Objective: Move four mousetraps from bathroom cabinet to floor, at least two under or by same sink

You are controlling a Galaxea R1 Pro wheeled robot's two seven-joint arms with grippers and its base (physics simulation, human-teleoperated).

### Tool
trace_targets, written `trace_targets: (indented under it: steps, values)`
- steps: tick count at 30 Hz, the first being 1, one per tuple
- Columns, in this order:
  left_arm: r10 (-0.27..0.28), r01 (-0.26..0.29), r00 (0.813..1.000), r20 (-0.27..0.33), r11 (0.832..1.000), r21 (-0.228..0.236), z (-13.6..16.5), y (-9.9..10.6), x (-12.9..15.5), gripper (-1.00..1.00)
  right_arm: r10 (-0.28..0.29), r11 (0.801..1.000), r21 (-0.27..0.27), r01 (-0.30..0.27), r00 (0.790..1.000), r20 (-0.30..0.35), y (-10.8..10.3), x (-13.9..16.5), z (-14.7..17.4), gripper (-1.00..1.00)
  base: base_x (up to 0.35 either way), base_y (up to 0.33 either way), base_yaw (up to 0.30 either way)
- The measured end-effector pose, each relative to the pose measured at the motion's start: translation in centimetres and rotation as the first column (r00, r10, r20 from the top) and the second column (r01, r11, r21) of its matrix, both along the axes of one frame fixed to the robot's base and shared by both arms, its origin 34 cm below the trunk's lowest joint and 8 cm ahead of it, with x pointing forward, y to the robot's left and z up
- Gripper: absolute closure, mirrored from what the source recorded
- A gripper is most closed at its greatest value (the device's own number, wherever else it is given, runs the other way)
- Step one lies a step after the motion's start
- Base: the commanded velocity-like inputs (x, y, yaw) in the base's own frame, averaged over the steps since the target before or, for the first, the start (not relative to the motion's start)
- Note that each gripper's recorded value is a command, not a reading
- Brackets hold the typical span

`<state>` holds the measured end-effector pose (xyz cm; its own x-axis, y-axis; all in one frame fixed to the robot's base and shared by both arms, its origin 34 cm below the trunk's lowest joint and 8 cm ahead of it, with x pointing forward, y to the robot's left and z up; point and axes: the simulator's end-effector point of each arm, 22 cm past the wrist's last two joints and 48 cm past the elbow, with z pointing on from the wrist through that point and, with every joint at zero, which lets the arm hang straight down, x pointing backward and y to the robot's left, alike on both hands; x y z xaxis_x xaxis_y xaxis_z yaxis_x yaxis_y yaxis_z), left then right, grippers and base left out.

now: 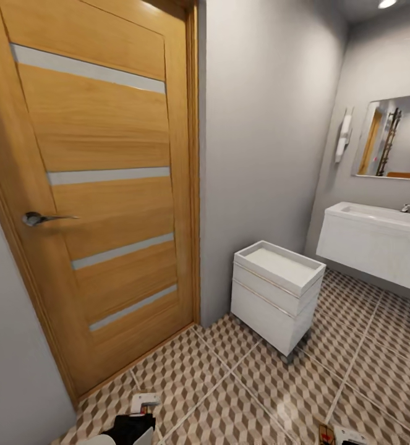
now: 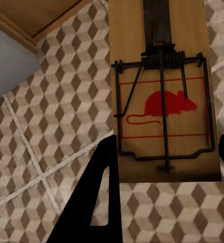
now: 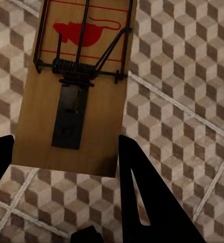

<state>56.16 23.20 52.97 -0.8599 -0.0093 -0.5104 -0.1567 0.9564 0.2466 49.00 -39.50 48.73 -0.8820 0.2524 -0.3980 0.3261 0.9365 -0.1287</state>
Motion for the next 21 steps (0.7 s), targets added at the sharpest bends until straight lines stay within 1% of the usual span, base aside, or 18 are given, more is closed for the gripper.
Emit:
trace_targets:
  steps: [6,12,15,16,18,21]
  values:
    - [-0.012,0.012,1.000,0.001,1.000,0.002,0.0,-0.3,0.0,1.00,0.000,1.000,0.000,0.000,1.000,0.001,0.0,0.0,0.0,1.00,0.000,0.000,-0.300]
    - [-0.022,0.022,1.000,0.003,1.000,-0.008,0.0,-1.3,0.0,1.00,-0.002,1.000,-0.005,0.002,1.000,0.002,-0.8,0.0,0.1,1.00,0.000,0.000,-0.300]
    - [-0.028,0.028,1.000,0.003,0.999,-0.015,0.0,-1.9,0.0,1.00,0.002,1.000,0.004,-0.002,1.000,0.005,-0.7,0.0,0.1,1.00,0.000,0.000,-0.300]
    - [-0.038,0.038,0.999,0.004,0.999,-0.031,-0.1,-2.4,0.0,1.00,0.008,1.000,0.016,-0.008,1.000,0.008,-0.5,0.1,0.1,1.00,0.000,0.000,-0.300]
    - [-0.044,0.044,0.999,0.004,0.998,-0.041,-0.1,-2.6,0.1,1.00,0.009,1.000,0.018,-0.009,1.000,0.009,-0.5,0.1,0.1,1.00,0.000,0.000,-0.300]
    - [-0.062,0.062,0.998,0.005,0.996,-0.071,-0.3,-3.3,0.1,1.00,0.010,1.000,0.020,-0.010,1.000,0.009,-0.5,0.1,0.1,1.00,0.000,0.000,-0.300]
